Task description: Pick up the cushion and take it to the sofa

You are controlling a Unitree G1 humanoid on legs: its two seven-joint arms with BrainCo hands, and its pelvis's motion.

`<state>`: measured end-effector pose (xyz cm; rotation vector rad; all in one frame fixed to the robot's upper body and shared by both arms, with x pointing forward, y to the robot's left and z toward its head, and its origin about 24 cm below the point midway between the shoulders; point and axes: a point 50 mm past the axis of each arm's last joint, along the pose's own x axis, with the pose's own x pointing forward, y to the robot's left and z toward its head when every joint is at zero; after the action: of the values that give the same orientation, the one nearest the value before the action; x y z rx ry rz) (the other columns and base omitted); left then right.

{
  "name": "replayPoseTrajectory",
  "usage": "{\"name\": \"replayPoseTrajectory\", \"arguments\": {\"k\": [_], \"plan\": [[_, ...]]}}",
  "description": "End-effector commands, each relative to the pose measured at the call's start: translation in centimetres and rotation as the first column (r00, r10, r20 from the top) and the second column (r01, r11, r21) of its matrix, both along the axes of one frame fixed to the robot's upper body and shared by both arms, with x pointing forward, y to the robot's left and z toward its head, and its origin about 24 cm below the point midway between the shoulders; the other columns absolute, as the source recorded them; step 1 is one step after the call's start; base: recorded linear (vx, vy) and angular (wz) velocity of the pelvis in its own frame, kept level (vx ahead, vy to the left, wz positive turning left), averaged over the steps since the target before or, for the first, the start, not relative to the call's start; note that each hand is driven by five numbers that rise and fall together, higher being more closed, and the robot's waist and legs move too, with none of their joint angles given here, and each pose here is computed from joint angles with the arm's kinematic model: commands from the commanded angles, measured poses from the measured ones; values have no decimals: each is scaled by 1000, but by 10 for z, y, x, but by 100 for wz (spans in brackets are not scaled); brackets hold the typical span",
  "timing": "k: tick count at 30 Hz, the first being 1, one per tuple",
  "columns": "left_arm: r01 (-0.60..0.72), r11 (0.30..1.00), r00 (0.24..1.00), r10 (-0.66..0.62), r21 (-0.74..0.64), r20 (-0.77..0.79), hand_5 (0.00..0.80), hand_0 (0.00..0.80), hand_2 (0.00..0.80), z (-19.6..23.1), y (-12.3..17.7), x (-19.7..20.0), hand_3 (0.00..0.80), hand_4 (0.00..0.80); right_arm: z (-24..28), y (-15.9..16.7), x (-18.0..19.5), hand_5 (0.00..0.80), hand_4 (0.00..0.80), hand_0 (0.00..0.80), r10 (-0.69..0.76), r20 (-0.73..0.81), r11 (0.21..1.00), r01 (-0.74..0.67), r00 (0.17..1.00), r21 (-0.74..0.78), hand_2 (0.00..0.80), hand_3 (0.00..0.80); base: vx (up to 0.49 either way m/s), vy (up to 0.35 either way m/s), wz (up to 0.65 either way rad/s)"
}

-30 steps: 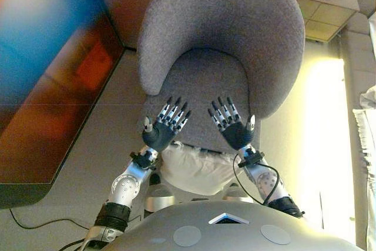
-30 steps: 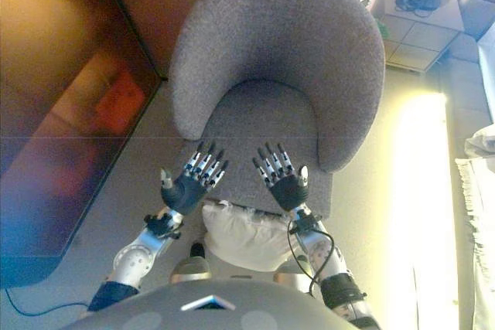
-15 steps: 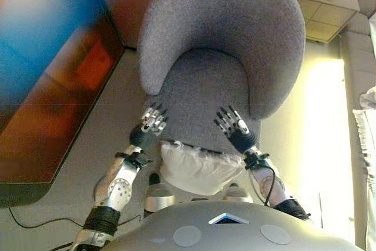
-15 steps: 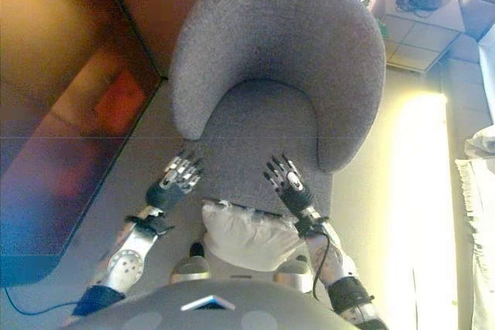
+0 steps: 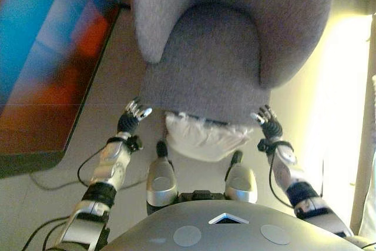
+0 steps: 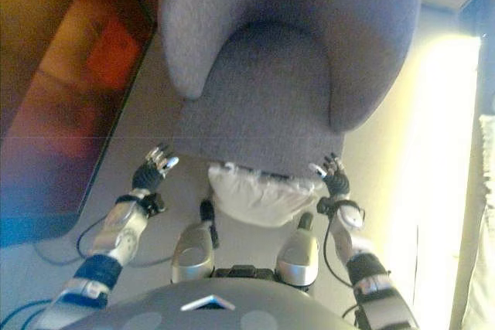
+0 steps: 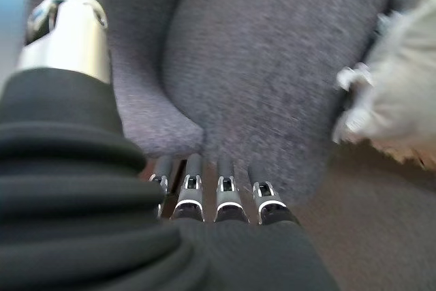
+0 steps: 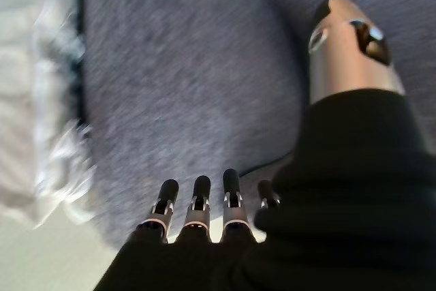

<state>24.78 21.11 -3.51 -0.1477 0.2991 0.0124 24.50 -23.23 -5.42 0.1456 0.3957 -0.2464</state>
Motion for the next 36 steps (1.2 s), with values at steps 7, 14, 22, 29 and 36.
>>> {"name": "replayPoseTrajectory", "arguments": {"k": [7, 14, 22, 29, 36], "plan": [[-48, 996, 988, 36, 75, 150, 0, 0, 0, 36, -13, 58, 0, 0, 47, -29, 64, 0, 0, 0, -170, 82, 979, 177, 982, -103, 0, 0, -204, 55, -4], [-41, 998, 976, 28, 57, 216, 0, 0, 0, 57, -18, 76, 0, 0, 70, -53, 75, 0, 0, 0, -251, 115, 953, 266, 961, -146, 0, 0, -121, 48, -7], [-57, 998, 977, 51, 24, 205, 0, 0, 0, 63, -5, 83, 0, 0, 68, -82, 61, 0, 0, 0, -323, 94, 935, 333, 942, -122, 0, 0, -14, -21, -3], [-4, 999, 985, -4, 49, 172, 0, 0, 0, 70, 0, 90, 0, 0, 63, -69, 62, 0, 0, 0, -65, 93, 995, 72, 994, -73, 0, 0, -10, -26, -2], [56, 997, 985, -65, 59, 159, 0, 0, 0, 83, -1, 101, 0, 0, 77, -33, 82, 0, 0, 0, 267, 101, 960, -256, 958, -112, 0, 0, 9, -3, -1]]}}
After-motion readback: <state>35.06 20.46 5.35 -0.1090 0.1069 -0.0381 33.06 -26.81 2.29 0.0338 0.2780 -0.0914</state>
